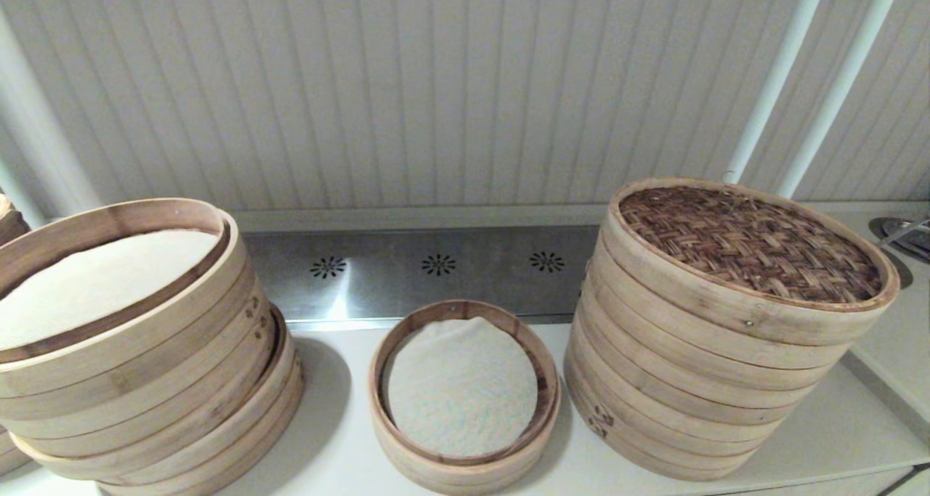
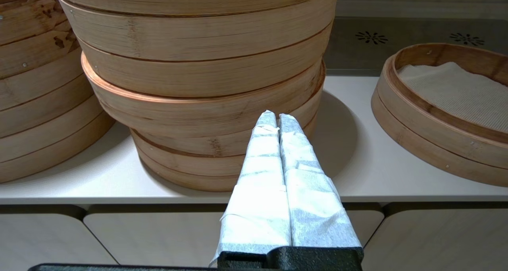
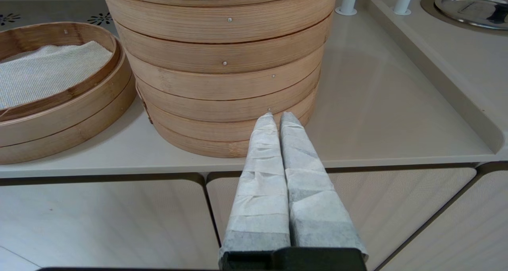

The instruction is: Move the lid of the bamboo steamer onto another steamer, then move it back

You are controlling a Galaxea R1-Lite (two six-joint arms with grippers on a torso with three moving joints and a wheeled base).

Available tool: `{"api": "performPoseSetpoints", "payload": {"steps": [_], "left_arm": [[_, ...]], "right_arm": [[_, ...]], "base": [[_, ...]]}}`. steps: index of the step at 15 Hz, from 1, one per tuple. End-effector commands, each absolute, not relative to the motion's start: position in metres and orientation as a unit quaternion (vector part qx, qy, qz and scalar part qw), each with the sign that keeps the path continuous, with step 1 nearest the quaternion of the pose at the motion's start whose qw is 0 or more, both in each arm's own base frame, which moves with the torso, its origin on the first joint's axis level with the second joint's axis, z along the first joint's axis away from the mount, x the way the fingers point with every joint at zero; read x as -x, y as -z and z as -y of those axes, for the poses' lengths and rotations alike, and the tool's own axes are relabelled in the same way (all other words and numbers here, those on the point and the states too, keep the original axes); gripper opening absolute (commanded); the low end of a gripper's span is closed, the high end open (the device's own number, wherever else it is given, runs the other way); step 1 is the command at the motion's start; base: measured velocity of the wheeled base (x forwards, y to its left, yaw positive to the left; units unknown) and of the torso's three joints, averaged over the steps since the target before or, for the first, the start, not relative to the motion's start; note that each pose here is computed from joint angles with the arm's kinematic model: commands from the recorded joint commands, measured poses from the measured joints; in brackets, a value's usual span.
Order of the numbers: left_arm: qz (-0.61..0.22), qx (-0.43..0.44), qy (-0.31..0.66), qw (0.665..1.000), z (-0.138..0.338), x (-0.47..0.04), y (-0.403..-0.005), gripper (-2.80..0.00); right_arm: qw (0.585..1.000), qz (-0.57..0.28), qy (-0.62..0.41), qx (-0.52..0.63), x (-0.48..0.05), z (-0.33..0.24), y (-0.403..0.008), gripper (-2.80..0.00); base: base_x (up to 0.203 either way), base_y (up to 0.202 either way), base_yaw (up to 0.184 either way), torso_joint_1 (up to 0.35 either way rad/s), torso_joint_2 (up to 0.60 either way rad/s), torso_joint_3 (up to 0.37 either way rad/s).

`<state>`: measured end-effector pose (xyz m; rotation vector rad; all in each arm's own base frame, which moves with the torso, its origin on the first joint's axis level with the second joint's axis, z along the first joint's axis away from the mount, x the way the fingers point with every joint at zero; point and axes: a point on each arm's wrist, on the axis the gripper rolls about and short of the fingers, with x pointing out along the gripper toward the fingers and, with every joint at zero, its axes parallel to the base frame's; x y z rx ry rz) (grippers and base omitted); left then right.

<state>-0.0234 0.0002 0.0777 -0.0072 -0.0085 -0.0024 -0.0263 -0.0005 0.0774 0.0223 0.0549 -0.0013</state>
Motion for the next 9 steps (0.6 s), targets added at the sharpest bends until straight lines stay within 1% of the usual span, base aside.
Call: {"api": "performPoseSetpoints", "payload": {"steps": [1,9], "left_arm": [[0.005,0.004,0.001,1.0,-0.0002,0.0234,-0.0778,-2.8],[0.005,0.004,0.001,1.0,-0.0002,0.0234,-0.0778,-2.8]], "right_arm": [[0.999,-0.03,0.001,-0.012,0.026,0.0005,-0.0772,-2.8],[1.0,-0.027,0.001,-0.009,0.0264,0.0005,-0.078,-2.8]], "base": [[0.0,0.0,0.0,0.0,0.0,0.0],[0.0,0.0,0.0,0.0,0.0,0.0]]}}
